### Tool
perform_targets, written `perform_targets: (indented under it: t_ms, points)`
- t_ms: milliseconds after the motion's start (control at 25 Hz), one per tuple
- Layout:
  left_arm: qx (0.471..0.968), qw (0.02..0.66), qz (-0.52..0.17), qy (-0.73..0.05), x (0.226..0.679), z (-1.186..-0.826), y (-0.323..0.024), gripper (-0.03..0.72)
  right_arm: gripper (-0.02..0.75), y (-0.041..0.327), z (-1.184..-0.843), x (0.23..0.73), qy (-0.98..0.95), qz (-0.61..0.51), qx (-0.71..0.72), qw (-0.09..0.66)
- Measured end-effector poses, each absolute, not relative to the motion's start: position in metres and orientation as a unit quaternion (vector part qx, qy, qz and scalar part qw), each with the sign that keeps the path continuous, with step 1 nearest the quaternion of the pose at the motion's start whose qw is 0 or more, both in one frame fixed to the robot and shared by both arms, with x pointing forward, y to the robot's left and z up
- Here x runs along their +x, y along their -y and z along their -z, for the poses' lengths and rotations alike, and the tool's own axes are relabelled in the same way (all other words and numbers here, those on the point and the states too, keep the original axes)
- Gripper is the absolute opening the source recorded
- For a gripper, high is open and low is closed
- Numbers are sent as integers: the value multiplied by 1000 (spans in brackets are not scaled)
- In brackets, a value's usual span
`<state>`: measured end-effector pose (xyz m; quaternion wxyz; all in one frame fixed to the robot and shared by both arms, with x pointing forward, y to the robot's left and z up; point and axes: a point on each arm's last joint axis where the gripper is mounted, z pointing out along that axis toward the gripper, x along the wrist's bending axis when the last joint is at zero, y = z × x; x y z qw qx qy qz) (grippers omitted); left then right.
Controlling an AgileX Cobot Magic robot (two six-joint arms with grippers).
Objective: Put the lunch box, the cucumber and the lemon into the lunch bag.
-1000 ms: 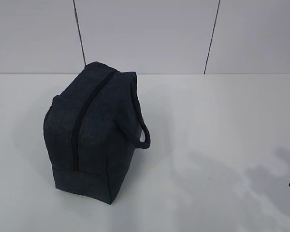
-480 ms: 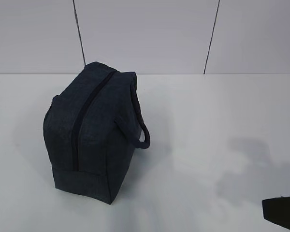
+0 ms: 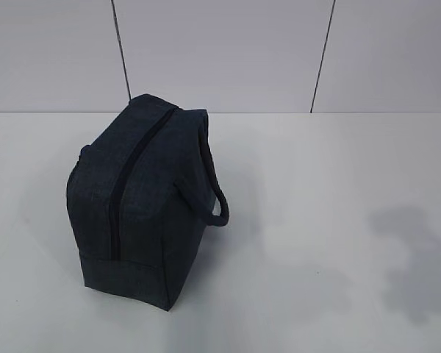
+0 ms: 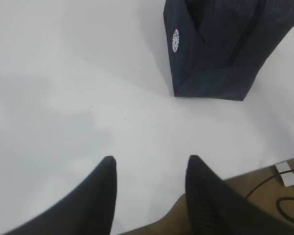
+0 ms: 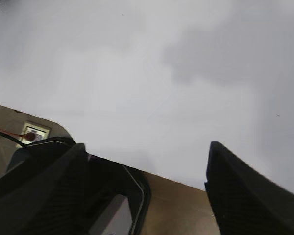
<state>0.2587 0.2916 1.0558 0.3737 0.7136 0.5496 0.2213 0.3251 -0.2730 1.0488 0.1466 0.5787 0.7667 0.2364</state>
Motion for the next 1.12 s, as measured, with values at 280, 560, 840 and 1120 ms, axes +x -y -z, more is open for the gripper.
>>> perform_targets:
  t_ms: [280,560,840,1120]
  points:
    - [714,374,-222,-549,259,-1056,-292,314,581,290,-1059,282,-745,-256,573,225]
    - [714,374,-222,-549,259,-1056,-292,300,581,300,-1063,242,-710,-323,548,302]
    - [714,374,-222,-549,259,-1056,-292,299,581,303,-1045,230,-696,-345,538,326]
    - [714,374,-222,-549,259,-1056,-292,283,581,303,-1043,230,-694,-349,537,329]
